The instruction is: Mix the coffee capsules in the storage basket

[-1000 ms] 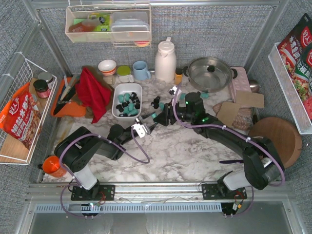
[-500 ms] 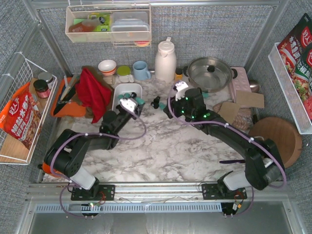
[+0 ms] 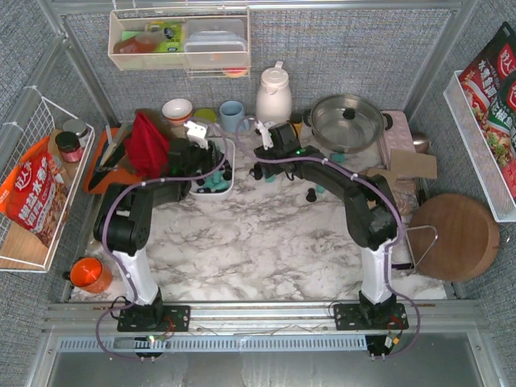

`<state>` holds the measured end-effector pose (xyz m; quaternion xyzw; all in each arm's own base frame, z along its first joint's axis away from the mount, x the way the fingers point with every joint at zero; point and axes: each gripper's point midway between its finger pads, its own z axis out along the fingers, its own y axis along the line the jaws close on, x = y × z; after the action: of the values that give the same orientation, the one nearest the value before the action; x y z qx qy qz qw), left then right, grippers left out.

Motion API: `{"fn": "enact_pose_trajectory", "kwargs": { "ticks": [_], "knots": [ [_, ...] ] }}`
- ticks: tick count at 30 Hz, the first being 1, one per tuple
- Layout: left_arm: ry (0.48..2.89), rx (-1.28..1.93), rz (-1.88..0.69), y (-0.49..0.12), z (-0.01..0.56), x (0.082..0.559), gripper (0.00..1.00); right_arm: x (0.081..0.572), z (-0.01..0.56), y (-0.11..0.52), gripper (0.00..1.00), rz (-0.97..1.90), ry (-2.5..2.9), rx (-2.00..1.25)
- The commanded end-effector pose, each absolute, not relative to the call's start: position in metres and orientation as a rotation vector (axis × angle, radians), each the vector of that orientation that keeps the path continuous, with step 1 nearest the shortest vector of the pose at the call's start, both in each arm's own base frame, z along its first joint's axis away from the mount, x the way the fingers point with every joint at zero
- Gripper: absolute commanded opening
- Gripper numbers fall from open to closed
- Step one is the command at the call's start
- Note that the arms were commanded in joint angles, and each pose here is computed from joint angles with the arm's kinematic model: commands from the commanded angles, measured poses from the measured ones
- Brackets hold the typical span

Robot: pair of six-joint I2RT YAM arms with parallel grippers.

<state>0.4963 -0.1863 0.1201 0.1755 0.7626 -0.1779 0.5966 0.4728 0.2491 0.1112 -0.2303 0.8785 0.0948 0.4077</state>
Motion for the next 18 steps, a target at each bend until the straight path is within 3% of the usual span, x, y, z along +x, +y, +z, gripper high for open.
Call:
{"fn": "enact_pose_trajectory", "kwargs": {
  "ticks": [1, 6, 10, 12, 13, 18],
  "knots": [
    [1.878, 0.389, -0.450, -0.182, 0.096, 0.510, 0.30, 0.479, 0.089, 0.244, 0.57, 0.167, 2.294, -0.653],
    [1.939, 0.384, -0.442, -0.183, 0.071, 0.522, 0.52, 0.488, 0.071, 0.250, 0.57, 0.161, 2.338, -0.700],
    [1.940, 0.373, -0.434, -0.180, 0.069, 0.521, 0.78, 0.492, 0.059, 0.255, 0.57, 0.173, 2.349, -0.724],
    [1.907, 0.372, -0.438, -0.180, 0.076, 0.516, 0.83, 0.494, 0.054, 0.256, 0.57, 0.167, 2.355, -0.734],
    [1.871, 0.365, -0.439, -0.179, 0.086, 0.515, 0.96, 0.494, 0.052, 0.255, 0.57, 0.162, 2.358, -0.737],
    [1.749, 0.359, -0.461, -0.179, 0.128, 0.490, 0.99, 0.500, 0.042, 0.257, 0.56, 0.150, 2.366, -0.754]
  ]
}}
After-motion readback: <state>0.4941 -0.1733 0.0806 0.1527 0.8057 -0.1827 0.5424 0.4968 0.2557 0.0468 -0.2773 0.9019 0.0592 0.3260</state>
